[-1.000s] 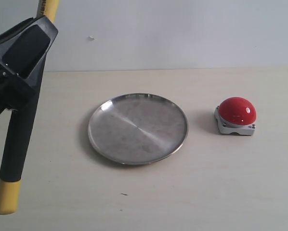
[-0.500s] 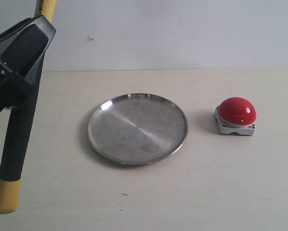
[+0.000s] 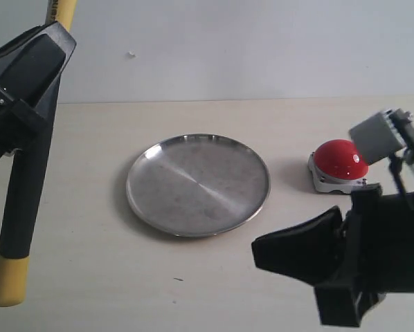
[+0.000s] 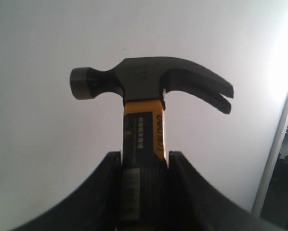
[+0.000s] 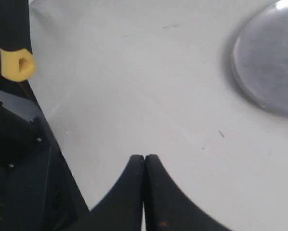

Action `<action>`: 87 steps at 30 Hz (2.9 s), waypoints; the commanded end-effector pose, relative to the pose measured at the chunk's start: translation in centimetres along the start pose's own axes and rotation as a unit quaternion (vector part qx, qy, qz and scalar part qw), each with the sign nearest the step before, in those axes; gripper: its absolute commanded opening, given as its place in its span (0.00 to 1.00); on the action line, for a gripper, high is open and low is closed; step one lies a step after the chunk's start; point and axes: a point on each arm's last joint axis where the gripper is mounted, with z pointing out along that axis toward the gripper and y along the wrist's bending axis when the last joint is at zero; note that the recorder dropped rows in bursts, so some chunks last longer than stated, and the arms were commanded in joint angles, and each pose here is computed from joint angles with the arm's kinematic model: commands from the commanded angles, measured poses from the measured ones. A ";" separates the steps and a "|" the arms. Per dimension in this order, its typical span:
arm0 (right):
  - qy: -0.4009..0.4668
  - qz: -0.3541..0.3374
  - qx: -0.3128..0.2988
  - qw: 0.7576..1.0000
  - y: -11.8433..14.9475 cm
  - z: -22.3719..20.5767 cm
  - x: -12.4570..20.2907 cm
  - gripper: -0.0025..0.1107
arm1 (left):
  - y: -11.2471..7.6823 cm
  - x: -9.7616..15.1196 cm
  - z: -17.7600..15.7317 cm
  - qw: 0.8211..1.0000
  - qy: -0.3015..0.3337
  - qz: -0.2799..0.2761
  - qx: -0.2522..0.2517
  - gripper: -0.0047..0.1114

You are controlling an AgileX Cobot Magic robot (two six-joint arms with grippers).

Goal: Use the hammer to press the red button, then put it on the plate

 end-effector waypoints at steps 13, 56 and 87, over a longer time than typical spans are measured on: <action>-0.019 -0.036 0.118 0.992 4.9 5.0 1.8 0.02 | -0.4 -1.9 0.5 0.998 -0.068 -0.008 0.003 0.04; -0.150 -0.202 0.252 0.934 14.8 3.5 0.5 0.02 | -0.3 -2.0 0.5 0.998 -0.069 -0.008 -0.001 0.04; -0.010 -0.138 0.024 0.990 6.9 5.5 -1.6 0.02 | -0.3 -2.0 0.5 0.998 -0.069 0.000 0.000 0.04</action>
